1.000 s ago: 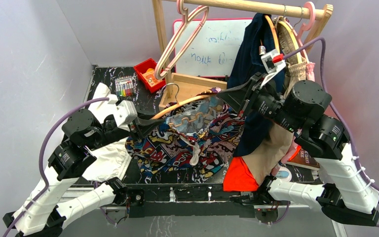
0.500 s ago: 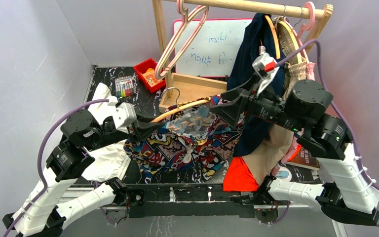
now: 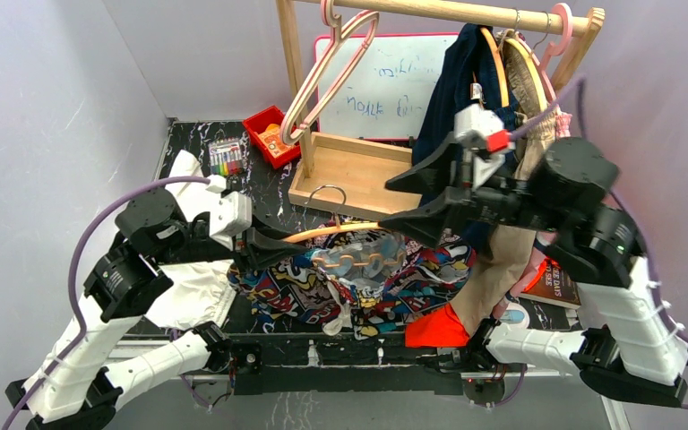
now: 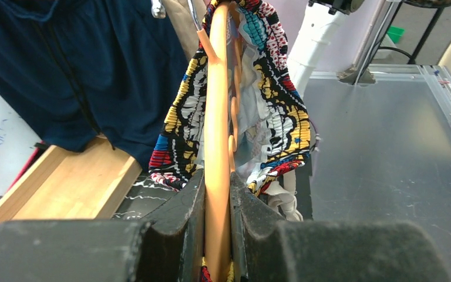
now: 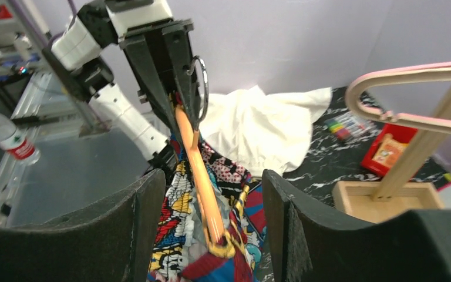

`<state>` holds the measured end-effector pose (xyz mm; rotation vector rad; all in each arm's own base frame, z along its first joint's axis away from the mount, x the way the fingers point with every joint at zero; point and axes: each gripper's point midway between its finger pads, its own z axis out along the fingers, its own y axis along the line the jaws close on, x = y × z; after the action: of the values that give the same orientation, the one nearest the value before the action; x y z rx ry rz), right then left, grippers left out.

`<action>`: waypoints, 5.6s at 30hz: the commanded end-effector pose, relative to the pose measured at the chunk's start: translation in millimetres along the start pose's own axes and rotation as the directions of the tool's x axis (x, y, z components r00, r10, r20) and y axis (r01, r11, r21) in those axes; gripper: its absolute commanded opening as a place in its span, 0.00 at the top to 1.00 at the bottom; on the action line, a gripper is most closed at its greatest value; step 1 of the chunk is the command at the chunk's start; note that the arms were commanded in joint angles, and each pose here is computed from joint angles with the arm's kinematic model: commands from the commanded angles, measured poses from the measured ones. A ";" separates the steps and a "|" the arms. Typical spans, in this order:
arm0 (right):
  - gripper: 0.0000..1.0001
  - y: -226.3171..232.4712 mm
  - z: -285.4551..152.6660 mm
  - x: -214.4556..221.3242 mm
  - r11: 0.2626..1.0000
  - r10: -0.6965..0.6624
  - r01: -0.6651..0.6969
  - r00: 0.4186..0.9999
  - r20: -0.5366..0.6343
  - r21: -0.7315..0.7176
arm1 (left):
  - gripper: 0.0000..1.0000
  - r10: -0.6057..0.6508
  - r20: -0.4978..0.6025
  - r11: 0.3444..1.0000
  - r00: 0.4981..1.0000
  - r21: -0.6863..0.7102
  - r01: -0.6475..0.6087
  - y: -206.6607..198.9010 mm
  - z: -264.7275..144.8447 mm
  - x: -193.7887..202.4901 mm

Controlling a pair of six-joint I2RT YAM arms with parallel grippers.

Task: Place the shorts on the hanger
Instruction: Hang the shorts on the hanger, then adjust the hanger.

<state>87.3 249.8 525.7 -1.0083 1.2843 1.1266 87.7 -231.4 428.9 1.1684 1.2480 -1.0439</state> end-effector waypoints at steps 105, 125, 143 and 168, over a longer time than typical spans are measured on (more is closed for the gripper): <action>1.00 -10.3 8.6 26.9 1.000 -0.011 0.011 1.000 -0.014 0.017 | 0.02 0.298 0.103 0.746 0.949 -0.645 -0.164 62.6 -104.6 -28.8; 1.00 51.9 -43.0 -133.9 0.962 -0.195 0.254 0.897 0.396 -0.103 | 0.02 0.251 0.199 0.621 0.947 -0.784 0.001 68.2 -150.7 -15.7; 1.00 -0.2 3.4 -2.6 0.997 -0.072 0.073 0.997 0.030 -0.025 | 0.02 0.277 0.214 0.558 0.937 -0.830 0.025 71.7 -167.8 -13.9; 1.00 18.3 -15.6 -58.3 0.983 -0.167 0.180 0.965 0.200 -0.047 | 0.02 0.336 0.178 0.464 0.925 -0.886 0.002 70.3 -199.8 -36.8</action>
<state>22.0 210.4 613.3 -1.0596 0.8388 1.2317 130.6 -40.3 465.6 0.2787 1.1305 -0.3266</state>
